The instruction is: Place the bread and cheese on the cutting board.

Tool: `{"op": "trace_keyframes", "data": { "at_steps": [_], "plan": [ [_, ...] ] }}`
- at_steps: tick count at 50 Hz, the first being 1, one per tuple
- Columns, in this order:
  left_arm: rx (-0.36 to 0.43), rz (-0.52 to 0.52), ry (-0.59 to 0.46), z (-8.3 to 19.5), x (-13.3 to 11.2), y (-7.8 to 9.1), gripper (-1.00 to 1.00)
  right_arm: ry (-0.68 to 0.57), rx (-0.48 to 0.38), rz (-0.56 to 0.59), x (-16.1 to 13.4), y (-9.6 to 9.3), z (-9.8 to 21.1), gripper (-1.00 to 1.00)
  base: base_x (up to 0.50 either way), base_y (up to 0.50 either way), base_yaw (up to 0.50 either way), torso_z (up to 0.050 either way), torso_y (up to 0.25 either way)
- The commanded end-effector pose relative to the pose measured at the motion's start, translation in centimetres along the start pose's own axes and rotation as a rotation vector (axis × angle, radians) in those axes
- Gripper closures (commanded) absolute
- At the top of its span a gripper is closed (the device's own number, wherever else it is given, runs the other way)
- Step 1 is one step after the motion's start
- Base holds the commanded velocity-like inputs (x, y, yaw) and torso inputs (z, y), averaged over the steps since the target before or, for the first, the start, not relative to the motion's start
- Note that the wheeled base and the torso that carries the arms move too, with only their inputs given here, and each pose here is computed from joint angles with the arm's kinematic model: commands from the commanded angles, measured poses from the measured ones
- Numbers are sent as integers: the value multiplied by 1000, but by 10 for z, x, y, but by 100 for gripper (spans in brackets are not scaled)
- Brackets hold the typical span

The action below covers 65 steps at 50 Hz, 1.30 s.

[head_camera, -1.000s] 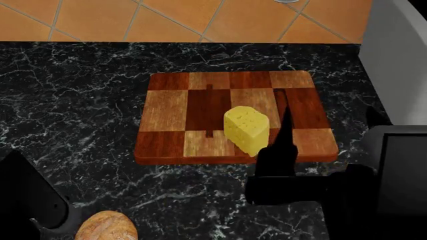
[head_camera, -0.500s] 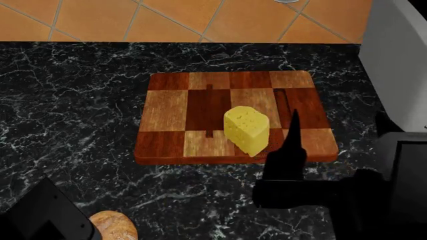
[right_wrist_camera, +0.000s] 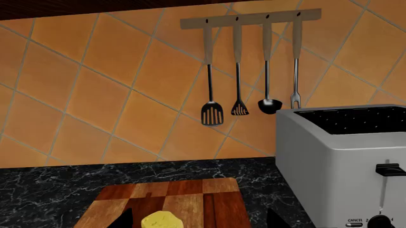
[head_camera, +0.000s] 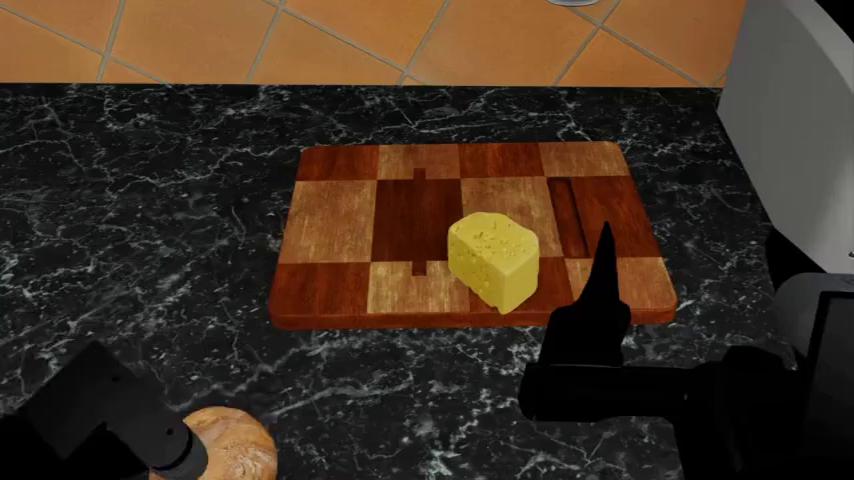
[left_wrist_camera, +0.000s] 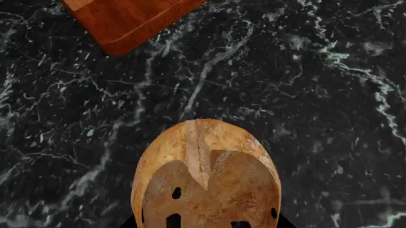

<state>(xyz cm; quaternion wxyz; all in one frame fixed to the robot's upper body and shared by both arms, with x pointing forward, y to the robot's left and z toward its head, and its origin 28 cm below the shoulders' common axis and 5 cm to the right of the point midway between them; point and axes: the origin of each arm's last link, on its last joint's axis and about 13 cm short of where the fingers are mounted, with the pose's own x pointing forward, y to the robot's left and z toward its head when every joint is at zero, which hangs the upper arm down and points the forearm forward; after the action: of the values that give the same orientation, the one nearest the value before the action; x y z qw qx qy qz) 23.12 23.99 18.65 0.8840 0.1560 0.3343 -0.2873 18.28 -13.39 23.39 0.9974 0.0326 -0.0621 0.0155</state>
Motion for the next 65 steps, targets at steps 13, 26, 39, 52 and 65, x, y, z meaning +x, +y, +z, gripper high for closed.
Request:
{"op": "trace_keyframes", "data": {
  "at_steps": [13,26,39,52,65],
  "plan": [
    [44,111,-220,109,-3,33,100,2,5,-3,-1,-2,-2,-100,0,0,0,0,0],
    [54,101,-265,194,32,61,100,-4,18,-2,-2,-2,1,-100,0,0,0,0,0],
    [53,108,-121,190,79,68,100,-8,24,35,-3,3,3,-100,0,0,0,0,0],
    [17,85,-42,168,96,66,100,-17,39,40,-6,3,6,-100,0,0,0,0,0],
    [17,78,-73,171,99,61,100,-13,49,39,-4,0,2,-100,0,0,0,0,0]
  ]
}}
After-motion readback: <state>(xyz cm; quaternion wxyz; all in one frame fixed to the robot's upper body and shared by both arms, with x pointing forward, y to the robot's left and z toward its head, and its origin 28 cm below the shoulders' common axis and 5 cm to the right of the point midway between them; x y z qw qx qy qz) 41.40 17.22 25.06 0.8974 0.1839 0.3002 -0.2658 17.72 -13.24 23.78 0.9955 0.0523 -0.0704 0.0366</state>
